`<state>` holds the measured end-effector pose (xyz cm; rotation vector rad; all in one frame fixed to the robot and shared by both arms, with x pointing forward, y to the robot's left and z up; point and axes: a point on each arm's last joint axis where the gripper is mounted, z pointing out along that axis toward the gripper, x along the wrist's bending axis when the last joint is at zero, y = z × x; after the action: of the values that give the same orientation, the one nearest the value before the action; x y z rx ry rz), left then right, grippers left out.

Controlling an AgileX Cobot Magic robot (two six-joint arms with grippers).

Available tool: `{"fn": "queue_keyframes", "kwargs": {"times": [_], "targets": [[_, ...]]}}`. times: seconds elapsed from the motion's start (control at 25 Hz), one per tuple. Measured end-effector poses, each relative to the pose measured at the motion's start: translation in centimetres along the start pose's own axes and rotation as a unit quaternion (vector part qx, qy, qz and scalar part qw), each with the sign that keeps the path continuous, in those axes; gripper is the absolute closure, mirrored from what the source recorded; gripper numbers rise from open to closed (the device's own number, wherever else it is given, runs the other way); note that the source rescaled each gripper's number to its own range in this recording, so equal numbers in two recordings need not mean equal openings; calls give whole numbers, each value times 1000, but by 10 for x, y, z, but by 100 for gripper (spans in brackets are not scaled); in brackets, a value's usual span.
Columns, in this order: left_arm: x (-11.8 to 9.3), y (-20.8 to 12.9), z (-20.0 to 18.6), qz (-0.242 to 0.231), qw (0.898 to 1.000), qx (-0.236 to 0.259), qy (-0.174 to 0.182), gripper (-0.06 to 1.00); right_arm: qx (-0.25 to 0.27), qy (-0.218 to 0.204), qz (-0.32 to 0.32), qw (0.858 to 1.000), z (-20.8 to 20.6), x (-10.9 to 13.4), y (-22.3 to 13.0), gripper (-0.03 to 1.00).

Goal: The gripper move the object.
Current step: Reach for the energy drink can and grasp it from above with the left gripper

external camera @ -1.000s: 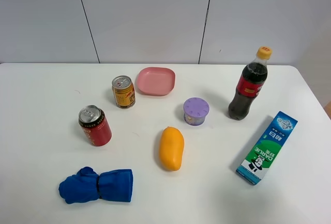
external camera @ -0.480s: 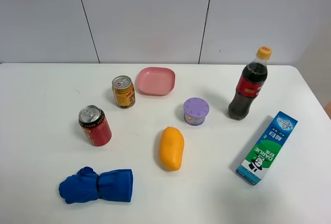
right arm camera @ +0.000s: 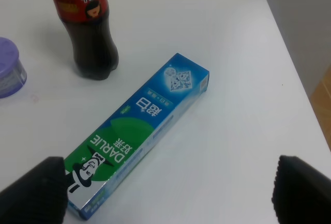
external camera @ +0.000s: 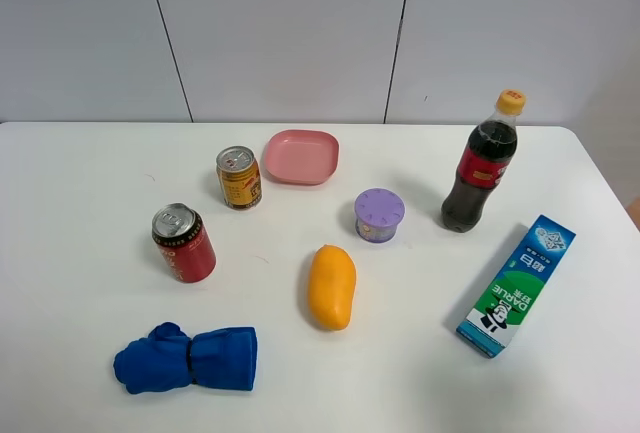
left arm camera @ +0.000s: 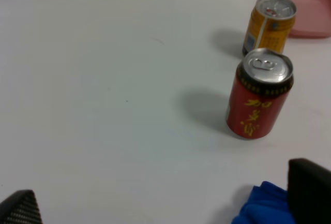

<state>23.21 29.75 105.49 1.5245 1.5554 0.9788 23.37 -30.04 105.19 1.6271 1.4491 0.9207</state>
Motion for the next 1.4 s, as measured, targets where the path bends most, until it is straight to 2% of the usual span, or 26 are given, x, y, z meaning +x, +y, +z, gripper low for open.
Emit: {"fn": "queue_keyframes", "kwargs": {"times": [0.44, 0.52, 0.76, 0.84, 1.08, 1.28, 1.4], "targets": [[-2, 5, 2, -7, 1000, 12, -12, -6, 0, 0, 0, 1000, 0, 0, 0, -3], [-2, 17, 5, -6, 999, 30, -17, -6, 0, 0, 0, 1000, 0, 0, 0, -3], [-1, 83, 34, 51, 994, 96, -30, -6, 0, 0, 0, 1000, 0, 0, 0, -3], [-1, 111, 51, 59, 991, 114, -45, -6, 0, 0, 0, 1000, 0, 0, 0, -3], [-10, 171, 119, 87, 975, 162, -127, -6, 0, 0, 0, 1000, 0, 0, 0, -3], [-16, 199, 181, 102, 963, 200, -152, -6, 0, 0, 0, 1000, 0, 0, 0, -3], [-33, 208, 210, 151, 952, 214, -161, -6, 0, 0, 0, 1000, 0, 0, 0, -3]]}}
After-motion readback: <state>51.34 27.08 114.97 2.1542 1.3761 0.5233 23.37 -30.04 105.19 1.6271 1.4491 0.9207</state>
